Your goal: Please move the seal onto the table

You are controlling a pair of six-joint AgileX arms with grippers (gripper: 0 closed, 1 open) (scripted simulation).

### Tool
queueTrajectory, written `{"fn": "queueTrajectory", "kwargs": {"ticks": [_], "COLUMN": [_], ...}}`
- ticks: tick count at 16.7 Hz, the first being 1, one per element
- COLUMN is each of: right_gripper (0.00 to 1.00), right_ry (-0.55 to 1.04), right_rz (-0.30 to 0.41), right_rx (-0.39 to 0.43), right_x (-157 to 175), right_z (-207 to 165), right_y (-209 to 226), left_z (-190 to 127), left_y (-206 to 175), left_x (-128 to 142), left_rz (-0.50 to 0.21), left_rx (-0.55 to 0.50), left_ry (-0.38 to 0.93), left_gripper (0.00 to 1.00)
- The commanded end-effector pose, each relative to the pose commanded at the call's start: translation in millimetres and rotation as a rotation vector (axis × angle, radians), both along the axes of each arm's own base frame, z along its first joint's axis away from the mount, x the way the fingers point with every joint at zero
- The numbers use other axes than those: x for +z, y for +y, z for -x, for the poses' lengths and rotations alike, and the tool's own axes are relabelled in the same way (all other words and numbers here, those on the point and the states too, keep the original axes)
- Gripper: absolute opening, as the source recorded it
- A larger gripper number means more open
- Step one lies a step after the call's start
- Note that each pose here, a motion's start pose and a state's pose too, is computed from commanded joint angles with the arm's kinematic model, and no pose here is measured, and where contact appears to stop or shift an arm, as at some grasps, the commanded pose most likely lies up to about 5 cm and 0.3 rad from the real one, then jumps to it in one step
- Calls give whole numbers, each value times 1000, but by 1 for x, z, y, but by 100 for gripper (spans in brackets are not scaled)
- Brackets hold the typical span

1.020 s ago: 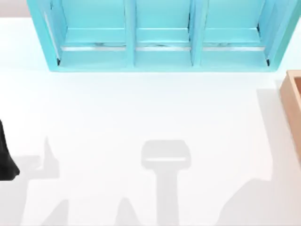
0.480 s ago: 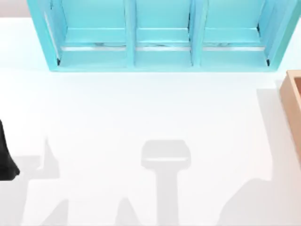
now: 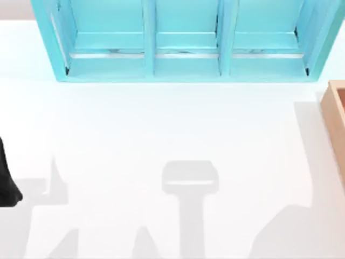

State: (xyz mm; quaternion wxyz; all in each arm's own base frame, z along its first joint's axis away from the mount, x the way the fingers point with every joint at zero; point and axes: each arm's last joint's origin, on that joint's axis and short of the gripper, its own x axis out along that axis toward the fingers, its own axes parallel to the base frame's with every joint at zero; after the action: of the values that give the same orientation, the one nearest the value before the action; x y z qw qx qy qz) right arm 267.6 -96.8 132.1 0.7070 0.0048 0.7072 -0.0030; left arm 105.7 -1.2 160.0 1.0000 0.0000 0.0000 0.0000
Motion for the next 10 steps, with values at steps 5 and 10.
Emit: {"fn": "queueTrajectory", "kwargs": {"ticks": [5, 10], "right_gripper": [0, 0], "right_ry": [-27, -203], "right_rz": [23, 106], "right_rx": [-11, -18], "right_x": [14, 92], "right_z": [-4, -27], "right_y": [2, 22], "left_z": [0, 0], "left_y": [0, 0], "left_x": [0, 0], "left_rz": [0, 0], "left_rx": [0, 0], "left_ry": [0, 0], "left_gripper": [100, 100]}}
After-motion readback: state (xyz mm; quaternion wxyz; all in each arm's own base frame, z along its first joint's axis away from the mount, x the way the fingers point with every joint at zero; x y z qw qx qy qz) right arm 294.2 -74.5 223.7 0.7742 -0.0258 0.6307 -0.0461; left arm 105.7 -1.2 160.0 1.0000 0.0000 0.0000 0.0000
